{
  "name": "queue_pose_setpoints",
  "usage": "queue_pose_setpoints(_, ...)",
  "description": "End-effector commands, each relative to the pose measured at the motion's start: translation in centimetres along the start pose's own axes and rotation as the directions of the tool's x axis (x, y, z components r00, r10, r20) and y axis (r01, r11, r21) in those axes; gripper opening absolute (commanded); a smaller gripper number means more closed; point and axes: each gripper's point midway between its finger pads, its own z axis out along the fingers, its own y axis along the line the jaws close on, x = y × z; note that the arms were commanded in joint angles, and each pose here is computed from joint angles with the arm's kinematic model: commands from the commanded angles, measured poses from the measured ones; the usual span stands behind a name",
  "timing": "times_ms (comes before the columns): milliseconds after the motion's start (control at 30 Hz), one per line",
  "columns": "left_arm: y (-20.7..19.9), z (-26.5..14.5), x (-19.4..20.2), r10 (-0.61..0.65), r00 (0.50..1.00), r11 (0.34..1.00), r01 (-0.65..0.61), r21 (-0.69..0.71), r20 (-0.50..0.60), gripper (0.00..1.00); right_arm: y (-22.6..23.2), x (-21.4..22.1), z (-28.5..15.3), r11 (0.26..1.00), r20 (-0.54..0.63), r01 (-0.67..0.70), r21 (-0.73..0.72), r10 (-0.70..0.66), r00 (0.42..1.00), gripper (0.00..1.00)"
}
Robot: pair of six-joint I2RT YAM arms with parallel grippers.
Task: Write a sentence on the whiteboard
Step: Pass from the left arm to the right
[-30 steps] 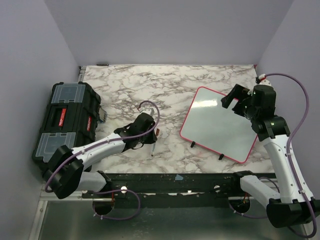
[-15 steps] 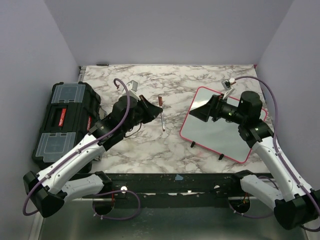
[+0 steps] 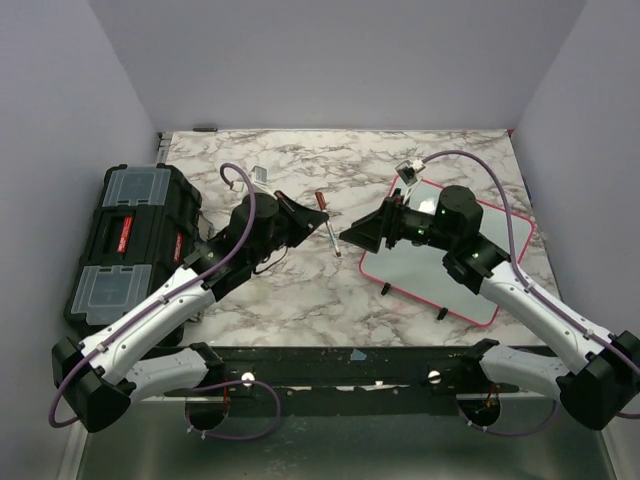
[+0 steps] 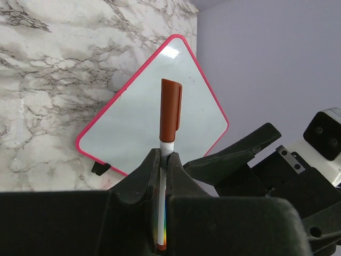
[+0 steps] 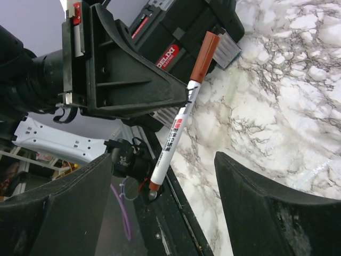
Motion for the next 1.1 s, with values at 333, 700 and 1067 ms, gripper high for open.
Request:
queue_pose_setpoints(333, -1.0, -0.4, -1.0, -0.11, 0.99, 0.992, 0.104, 0.068, 0.085, 0.0, 0.1, 1.1, 4.3, 0.999, -0.008, -0.017, 0.051, 0.017, 1.0, 0.55)
queue_pose_setpoints(700, 0.0, -2.3, -0.9, 0.089, 0.993, 0.994, -0.094, 0.055, 0.083, 0.45, 0.3, 0.5, 3.6, 0.994, -0.032, 0.057, 0.091, -0.054, 0.998, 0.01)
queue_pose_setpoints(1067, 0.9, -7.9, -3.0, 0.471, 0.88, 0.849, -0.47, 0.24, 0.06, 0.95, 3.6, 1.7, 2.3, 0.986, -0.179, 0.15, -0.07, -0.161, 0.971, 0.01)
